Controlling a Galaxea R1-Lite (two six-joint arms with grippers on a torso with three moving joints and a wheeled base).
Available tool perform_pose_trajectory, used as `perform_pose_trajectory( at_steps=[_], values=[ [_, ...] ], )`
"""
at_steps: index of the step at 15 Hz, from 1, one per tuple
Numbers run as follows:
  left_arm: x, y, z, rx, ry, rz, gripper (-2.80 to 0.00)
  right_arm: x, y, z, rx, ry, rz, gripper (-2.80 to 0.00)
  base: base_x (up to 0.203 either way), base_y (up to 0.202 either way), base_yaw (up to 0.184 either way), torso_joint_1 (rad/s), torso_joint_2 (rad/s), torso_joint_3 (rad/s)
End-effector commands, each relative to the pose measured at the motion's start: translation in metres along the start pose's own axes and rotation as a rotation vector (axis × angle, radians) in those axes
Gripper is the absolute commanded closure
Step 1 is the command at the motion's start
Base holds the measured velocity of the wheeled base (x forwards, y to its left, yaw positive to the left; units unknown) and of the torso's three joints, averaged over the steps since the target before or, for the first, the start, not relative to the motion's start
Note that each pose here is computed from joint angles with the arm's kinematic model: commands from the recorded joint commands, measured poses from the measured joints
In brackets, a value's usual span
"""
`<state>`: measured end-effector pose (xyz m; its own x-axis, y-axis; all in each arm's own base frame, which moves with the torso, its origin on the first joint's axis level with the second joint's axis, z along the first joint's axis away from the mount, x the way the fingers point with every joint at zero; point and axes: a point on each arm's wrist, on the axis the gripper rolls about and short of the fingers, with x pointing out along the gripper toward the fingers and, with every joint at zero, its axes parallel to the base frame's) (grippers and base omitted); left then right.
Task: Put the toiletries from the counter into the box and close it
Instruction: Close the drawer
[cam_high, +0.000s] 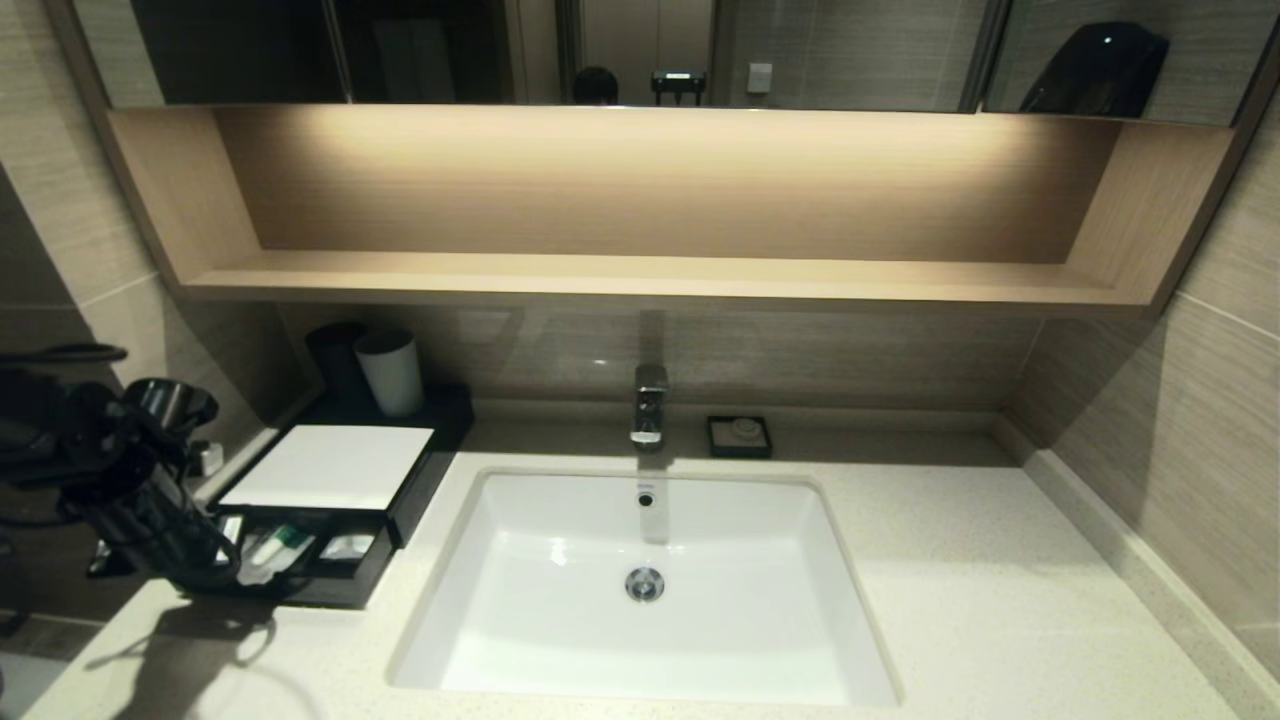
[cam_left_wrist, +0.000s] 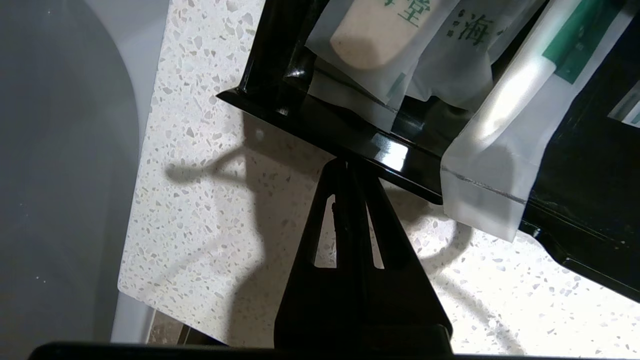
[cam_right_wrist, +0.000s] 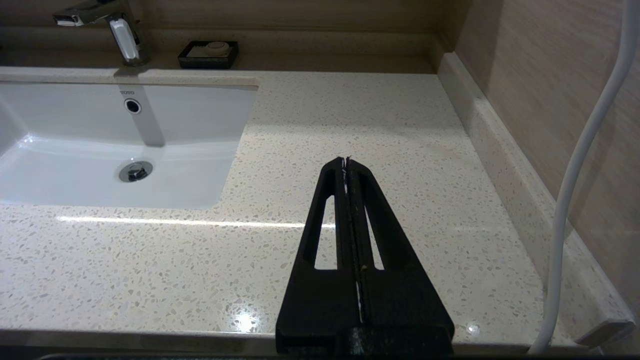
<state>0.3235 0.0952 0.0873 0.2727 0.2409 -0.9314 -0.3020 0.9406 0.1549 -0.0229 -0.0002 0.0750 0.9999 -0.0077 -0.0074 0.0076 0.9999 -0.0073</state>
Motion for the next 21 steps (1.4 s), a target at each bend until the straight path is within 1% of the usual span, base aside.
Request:
perform_pose_trajectory(
  at_steps=[1,6,11,17,21],
  values=[
    [0.008,-0.002,0.003,0.005,0.013,0.0,0.0,0.0,0.0,0.0,0.0,-0.001,0.0,0.0,0.0,0.0,0.0,0.0,0.0,0.0],
    [0.015,-0.009,0.015,0.014,-0.005,-0.005,0.0,0.0,0.0,0.0,0.0,-0.001,0.0,0.0,0.0,0.0,0.0,0.0,0.0,0.0],
    [0.021,-0.011,0.027,0.011,-0.033,-0.005,0.0,0.0,0.0,0.0,0.0,-0.001,0.0,0.0,0.0,0.0,0.0,0.0,0.0,0.0],
    [0.024,-0.012,0.04,-0.004,-0.101,-0.004,0.0,0.0,0.0,0.0,0.0,-0.001,0.0,0.0,0.0,0.0,0.0,0.0,0.0,0.0],
    [0.027,-0.012,0.044,-0.01,-0.114,-0.004,0.0,0.0,0.0,0.0,0.0,-0.001,0.0,0.0,0.0,0.0,0.0,0.0,0.0,0.0]
  ],
)
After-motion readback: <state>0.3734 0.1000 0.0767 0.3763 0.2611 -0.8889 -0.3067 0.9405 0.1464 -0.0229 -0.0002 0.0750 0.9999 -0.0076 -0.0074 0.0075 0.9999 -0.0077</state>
